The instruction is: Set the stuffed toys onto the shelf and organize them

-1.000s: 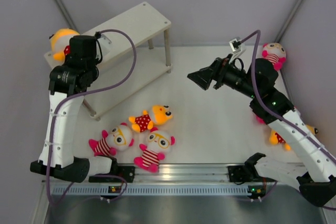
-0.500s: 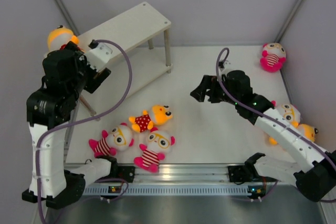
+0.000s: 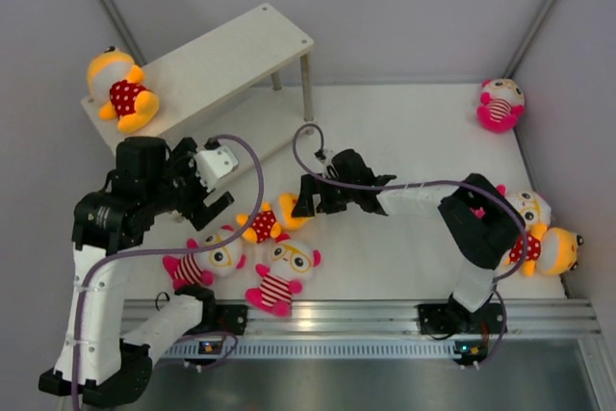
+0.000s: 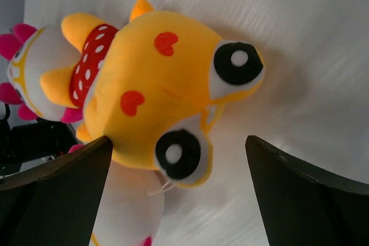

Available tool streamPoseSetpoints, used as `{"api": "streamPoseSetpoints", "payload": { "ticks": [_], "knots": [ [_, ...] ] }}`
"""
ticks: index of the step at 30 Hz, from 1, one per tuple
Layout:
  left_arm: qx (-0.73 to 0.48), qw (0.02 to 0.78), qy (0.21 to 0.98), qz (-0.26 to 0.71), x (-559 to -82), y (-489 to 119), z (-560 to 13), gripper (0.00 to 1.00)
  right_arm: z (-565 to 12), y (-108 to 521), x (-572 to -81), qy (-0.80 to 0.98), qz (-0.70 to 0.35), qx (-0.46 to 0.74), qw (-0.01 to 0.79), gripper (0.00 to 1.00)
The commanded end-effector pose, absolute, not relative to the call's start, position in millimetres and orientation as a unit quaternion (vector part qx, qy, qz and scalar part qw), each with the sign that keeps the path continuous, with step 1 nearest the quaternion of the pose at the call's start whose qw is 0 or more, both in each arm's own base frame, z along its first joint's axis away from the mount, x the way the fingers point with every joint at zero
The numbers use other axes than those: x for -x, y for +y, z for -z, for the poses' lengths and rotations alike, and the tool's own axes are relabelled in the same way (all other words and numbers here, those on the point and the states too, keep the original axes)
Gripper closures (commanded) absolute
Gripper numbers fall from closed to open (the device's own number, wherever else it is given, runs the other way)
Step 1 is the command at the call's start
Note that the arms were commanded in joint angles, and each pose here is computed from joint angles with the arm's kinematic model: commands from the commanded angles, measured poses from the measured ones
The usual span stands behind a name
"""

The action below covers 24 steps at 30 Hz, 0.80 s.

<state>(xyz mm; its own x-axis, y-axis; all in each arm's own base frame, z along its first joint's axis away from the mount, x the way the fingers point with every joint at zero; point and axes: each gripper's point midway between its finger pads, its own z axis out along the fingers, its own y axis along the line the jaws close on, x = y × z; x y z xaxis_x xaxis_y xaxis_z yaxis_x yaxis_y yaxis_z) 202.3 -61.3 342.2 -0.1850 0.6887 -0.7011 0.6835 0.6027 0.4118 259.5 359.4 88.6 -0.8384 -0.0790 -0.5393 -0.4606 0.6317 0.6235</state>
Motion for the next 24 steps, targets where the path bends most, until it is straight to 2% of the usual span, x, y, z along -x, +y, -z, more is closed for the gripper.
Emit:
{"api": "streamPoseSetpoints", "payload": {
  "ticks": [1,4,7,8,9,10,11,13,15,16,17,18,19,20,21,22,24],
  "knots": [
    [-0.481,0.393,0.781,0.065,-173,-74,-291,0.02,-108,406,-275,0.829,-0.461,0.187,0.257,0.01],
    [-0.488,0.362,0.792,0.056,-166,-66,-263,0.02,-98,427,-271,0.817,-0.487,0.192,0.24,0.0],
    [-0.49,0.344,0.799,0.051,-161,-61,-246,0.02,-101,433,-270,0.799,-0.517,0.182,0.248,0.24],
    [-0.492,0.345,0.798,0.052,-159,-61,-245,0.02,-104,431,-269,0.796,-0.521,0.178,0.249,0.59],
    [-0.493,0.341,0.798,0.058,-157,-62,-240,0.02,-105,429,-270,0.797,-0.52,0.175,0.252,0.78],
    [-0.496,0.341,0.796,0.061,-155,-63,-238,0.02,-107,427,-270,0.796,-0.519,0.177,0.256,0.92],
    [-0.5,0.34,0.794,0.065,-154,-65,-236,0.02,-119,424,-270,0.789,-0.522,0.183,0.266,1.0],
    [-0.51,0.332,0.79,0.078,-150,-68,-228,0.05,-139,417,-264,0.777,-0.531,0.201,0.274,1.0],
    [-0.53,0.332,0.776,0.076,-148,-68,-224,0.06,-184,406,-257,0.746,-0.537,0.24,0.311,1.0],
    [-0.548,0.335,0.763,0.072,-148,-68,-223,0.06,-188,393,-253,0.759,-0.524,0.244,0.301,1.0],
    [-0.562,0.344,0.749,0.067,-147,-69,-225,0.07,-228,385,-251,0.734,-0.526,0.268,0.335,1.0],
    [-0.577,0.354,0.733,0.061,-147,-70,-229,0.09,-244,379,-245,0.726,-0.53,0.284,0.335,1.0],
    [-0.616,0.373,0.693,0.043,-146,-70,-235,0.1,-245,364,-241,0.74,-0.515,0.293,0.318,1.0],
    [-0.641,0.386,0.663,0.03,-145,-72,-239,0.1,-277,358,-236,0.722,-0.521,0.309,0.333,1.0],
    [-0.667,0.395,0.631,0.018,-142,-73,-241,0.1,-286,351,-228,0.718,-0.525,0.324,0.323,1.0],
    [-0.711,0.418,0.565,-0.022,-139,-74,-251,0.09,-293,347,-223,0.709,-0.52,0.346,0.328,1.0],
    [-0.738,0.449,0.503,-0.032,-134,-84,-265,0.09,-311,338,-207,0.711,-0.517,0.364,0.308,1.0]
  ]
}}
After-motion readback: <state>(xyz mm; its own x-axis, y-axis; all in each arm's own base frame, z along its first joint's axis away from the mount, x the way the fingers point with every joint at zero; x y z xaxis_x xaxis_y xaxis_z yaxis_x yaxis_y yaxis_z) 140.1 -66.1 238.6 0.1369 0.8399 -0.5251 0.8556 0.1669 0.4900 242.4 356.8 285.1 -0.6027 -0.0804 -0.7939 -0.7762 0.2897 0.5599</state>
